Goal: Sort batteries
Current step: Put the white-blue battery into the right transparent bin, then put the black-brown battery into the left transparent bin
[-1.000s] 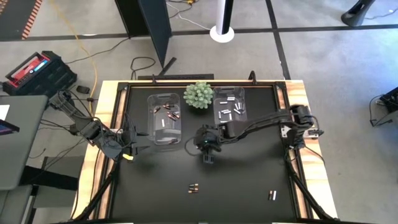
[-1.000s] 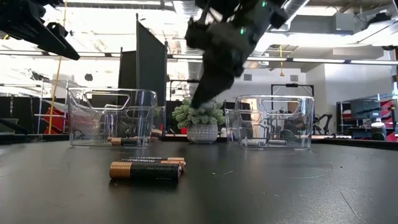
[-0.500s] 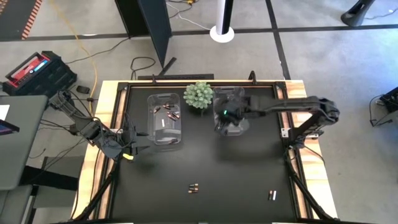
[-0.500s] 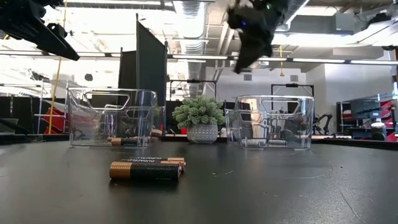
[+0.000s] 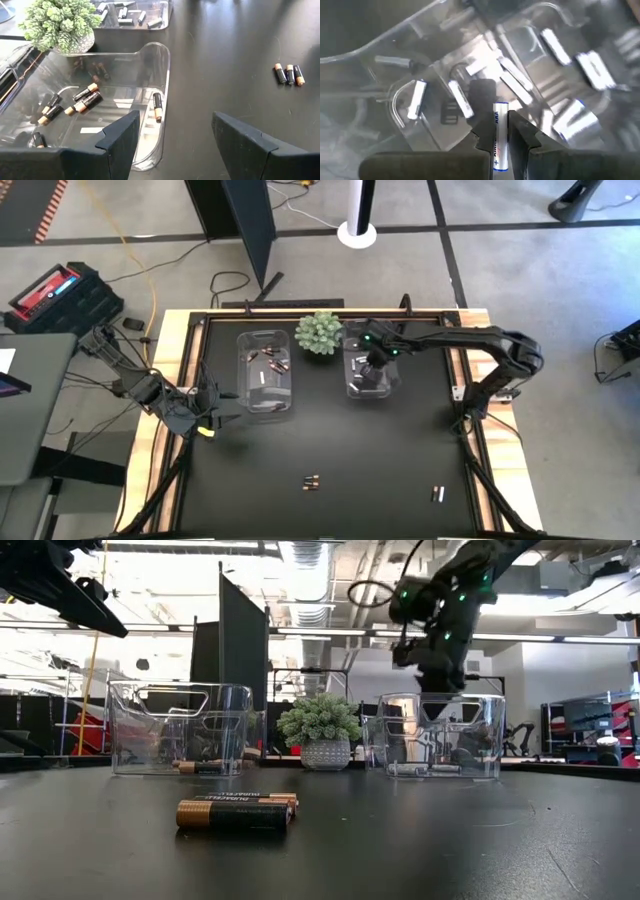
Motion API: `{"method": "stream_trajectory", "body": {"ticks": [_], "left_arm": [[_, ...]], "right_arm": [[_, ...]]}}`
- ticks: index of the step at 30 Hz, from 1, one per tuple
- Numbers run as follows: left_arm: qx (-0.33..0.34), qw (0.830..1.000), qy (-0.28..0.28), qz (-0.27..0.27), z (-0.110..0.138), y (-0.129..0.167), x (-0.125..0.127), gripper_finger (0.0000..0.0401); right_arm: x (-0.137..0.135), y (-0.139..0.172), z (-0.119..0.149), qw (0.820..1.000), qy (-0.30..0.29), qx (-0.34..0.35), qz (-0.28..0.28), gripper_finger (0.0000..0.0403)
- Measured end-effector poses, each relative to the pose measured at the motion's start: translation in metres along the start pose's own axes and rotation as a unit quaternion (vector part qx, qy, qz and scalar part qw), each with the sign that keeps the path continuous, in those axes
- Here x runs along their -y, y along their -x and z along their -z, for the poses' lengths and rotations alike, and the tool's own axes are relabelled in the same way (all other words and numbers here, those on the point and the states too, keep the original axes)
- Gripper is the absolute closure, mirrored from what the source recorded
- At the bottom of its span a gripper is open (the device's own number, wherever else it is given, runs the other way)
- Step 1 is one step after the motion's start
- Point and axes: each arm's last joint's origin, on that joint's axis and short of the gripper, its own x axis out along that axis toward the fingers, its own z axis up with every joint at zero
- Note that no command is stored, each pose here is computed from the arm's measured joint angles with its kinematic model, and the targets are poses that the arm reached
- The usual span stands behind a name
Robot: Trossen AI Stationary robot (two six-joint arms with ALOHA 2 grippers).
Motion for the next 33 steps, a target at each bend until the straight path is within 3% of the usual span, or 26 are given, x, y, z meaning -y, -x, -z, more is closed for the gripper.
{"method": "stream_trajectory", "body": {"ticks": [7,12,24,33], "left_arm": [[0.0,1.0,0.0,0.0,0.0,0.0,0.0,0.0156],[0.0,1.0,0.009,0.0,0.0,0.0,0.0,0.0156],[0.0,1.0,0.031,0.0,0.0,0.0,0.0,0.0156],[0.001,0.999,0.041,0.0,0.0,0.0,0.0,0.0156]], "right_arm": [[-0.007,-0.048,0.0,0.992,0.104,-0.074,-0.016,0.0353],[-0.006,-0.067,0.0,0.986,0.118,-0.114,-0.018,0.0351],[-0.001,-0.052,-0.013,0.986,0.146,-0.083,-0.018,0.0289],[0.01,-0.031,-0.028,0.988,0.112,-0.103,-0.012,0.0235]]}}
